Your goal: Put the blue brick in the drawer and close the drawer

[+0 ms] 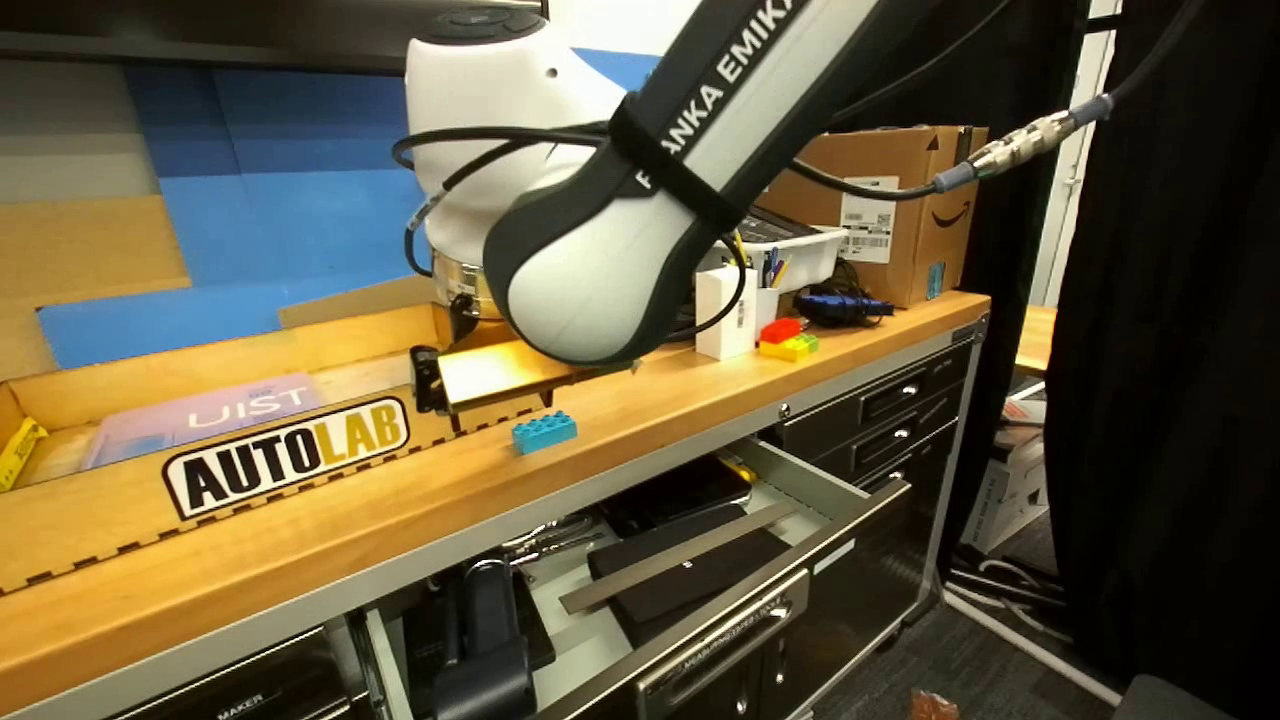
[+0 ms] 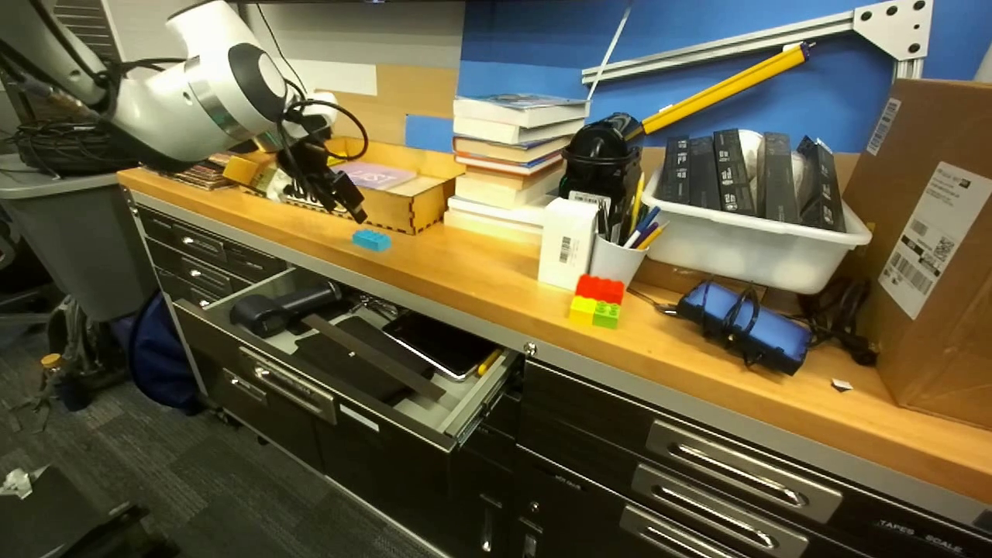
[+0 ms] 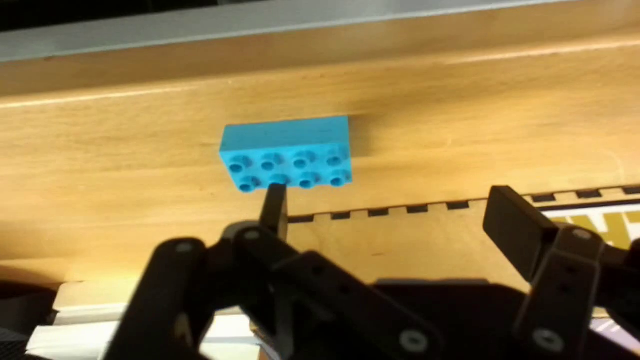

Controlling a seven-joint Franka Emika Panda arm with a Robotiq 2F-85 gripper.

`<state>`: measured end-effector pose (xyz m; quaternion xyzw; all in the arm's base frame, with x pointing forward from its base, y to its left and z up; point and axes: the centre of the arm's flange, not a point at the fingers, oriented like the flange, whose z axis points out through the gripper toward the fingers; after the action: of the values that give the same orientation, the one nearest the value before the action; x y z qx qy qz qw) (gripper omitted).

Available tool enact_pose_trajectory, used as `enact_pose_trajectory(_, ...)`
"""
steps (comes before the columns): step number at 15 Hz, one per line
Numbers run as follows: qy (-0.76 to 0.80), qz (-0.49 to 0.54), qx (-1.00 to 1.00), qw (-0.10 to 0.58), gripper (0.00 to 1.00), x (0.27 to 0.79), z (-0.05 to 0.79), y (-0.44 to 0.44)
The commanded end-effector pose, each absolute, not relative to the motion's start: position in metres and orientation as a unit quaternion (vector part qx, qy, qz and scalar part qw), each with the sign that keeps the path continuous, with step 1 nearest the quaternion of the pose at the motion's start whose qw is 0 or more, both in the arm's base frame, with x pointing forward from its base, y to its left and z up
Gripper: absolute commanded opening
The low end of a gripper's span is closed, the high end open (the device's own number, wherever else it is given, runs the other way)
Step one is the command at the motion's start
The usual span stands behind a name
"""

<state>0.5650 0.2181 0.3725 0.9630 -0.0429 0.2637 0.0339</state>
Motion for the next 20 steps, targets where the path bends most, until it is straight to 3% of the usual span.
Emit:
enact_pose_trajectory(1, -0.070, 0.314, 0.945, 0.052, 1.00, 0.581, 0.374, 0.213)
enact_pose_trajectory(14, -0.078, 0.285, 0.952, 0.077, 1.00, 0.585, 0.329, 0.186)
enact_pose_trajectory(15, -0.076, 0.282, 0.953, 0.075, 0.75, 0.584, 0.328, 0.186)
enact_pose_trajectory(16, -0.073, 0.280, 0.954, 0.077, 0.74, 0.583, 0.328, 0.186)
enact_pose_trajectory(19, -0.065, 0.279, 0.955, 0.069, 0.50, 0.574, 0.338, 0.185)
enact_pose_trajectory(20, -0.062, 0.269, 0.959, 0.067, 0.50, 0.568, 0.340, 0.180)
